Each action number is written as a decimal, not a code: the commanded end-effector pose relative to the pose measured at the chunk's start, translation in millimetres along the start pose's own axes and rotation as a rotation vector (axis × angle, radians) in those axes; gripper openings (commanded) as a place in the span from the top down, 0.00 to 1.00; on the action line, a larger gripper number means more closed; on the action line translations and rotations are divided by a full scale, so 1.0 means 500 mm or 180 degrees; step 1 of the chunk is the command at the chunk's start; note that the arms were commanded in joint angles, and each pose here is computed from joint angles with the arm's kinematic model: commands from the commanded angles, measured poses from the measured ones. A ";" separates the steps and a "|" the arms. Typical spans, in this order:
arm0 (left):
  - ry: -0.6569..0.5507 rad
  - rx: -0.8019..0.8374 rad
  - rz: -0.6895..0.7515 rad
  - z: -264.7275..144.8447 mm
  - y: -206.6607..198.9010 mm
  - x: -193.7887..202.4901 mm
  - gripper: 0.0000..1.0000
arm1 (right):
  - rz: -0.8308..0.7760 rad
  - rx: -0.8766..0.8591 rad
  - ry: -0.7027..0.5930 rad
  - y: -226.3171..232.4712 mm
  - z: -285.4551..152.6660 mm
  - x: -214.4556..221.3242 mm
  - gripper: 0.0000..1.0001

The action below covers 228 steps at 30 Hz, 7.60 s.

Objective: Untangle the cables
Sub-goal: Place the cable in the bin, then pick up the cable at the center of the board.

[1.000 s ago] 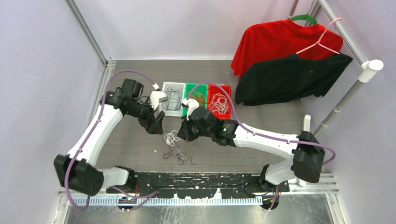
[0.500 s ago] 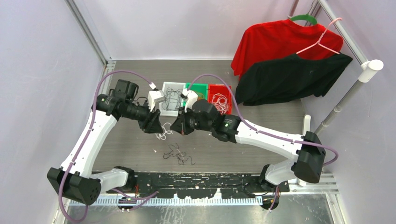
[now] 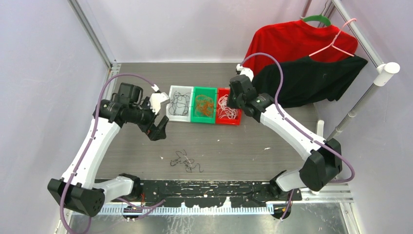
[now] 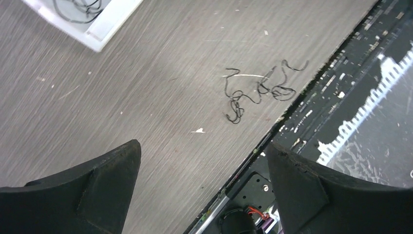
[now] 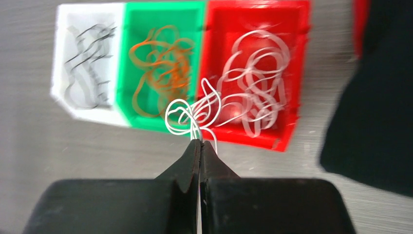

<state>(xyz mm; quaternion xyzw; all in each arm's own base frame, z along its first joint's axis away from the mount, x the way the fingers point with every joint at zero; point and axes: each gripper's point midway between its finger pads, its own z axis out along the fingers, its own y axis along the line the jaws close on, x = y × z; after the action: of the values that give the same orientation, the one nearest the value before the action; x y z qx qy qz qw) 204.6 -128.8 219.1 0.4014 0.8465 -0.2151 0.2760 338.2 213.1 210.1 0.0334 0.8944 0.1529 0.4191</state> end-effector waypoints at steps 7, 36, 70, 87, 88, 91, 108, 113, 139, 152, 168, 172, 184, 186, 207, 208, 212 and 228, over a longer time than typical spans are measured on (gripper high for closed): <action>0.0334 -0.0508 -0.0443 -0.007 0.074 -0.002 0.00 | -0.0434 0.1245 -0.0246 -0.140 0.109 -0.063 0.99; 0.0487 -0.0915 -0.0563 -0.051 0.165 0.066 0.01 | -0.0444 0.0639 -0.0204 -0.015 0.064 -0.081 0.33; 0.0398 -0.0670 -0.0691 -0.066 0.137 0.079 0.00 | -0.1395 -0.1219 0.1315 0.268 0.004 0.462 0.36; 0.0377 -0.0629 -0.0673 -0.073 0.124 0.078 0.00 | -0.1284 -0.1317 0.1742 0.248 0.013 0.552 0.53; 0.0374 -0.0611 -0.0675 -0.072 0.121 0.078 0.00 | -0.1284 -0.1307 0.1746 0.250 0.017 0.553 0.61; 0.0363 -0.0519 -0.0684 -0.067 0.111 0.080 0.00 | -0.1284 -0.1362 0.1645 0.271 0.008 0.523 0.94; -0.0449 0.0344 -0.0275 -0.071 -0.018 -0.011 0.00 | -0.1248 -0.2127 0.0742 0.390 -0.201 0.247 0.99; -0.0737 0.0683 -0.0185 -0.093 -0.081 -0.055 0.00 | -0.1199 -0.2185 0.0699 0.421 -0.210 0.220 0.99; -0.0810 0.0308 -0.0225 -0.056 -0.051 -0.095 0.82 | -0.0610 -0.2600 0.0800 0.466 -0.246 0.227 0.99; -0.0769 0.0237 0.0154 -0.093 -0.074 -0.073 0.64 | -0.0531 -0.2492 0.0734 0.400 -0.280 0.226 0.99; -0.0773 0.1026 -0.0233 -0.056 -0.159 -0.082 0.23 | -0.0595 -0.2502 0.0740 0.458 -0.265 0.209 0.99; -0.0694 0.0789 -0.0267 -0.036 -0.125 -0.079 0.38 | -0.0601 -0.2554 0.0746 0.468 -0.268 0.208 0.99; -0.0686 0.0303 -0.0164 -0.033 -0.070 -0.083 0.97 | -0.0601 -0.2540 0.0766 0.449 -0.274 0.219 0.99; -0.0695 0.0280 -0.0116 -0.039 -0.070 -0.085 1.00 | -0.0595 -0.2557 0.0745 0.449 -0.278 0.214 0.99; -0.0658 0.0384 -0.0339 -0.090 -0.107 -0.099 1.00 | -0.0058 -0.2603 -0.0440 0.485 -0.251 0.120 0.32; -0.0647 0.0398 -0.0343 -0.090 -0.108 -0.099 1.00 | -0.0091 -0.2583 -0.0463 0.486 -0.247 0.121 0.32; -0.0633 0.0480 -0.0300 -0.105 -0.122 -0.103 1.00 | -0.0177 -0.2462 -0.0496 0.486 -0.229 0.124 0.36; -0.0674 0.1262 -0.0273 -0.181 -0.221 -0.142 1.00 | -0.0518 -0.2673 -0.1126 0.524 -0.261 0.117 0.47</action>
<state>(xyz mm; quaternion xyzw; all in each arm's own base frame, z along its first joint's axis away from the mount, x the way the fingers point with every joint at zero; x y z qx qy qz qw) 161.3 -166.9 318.0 0.3671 0.8103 -0.3545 0.2881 172.2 437.5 293.4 -0.1906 0.7218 0.4651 0.4758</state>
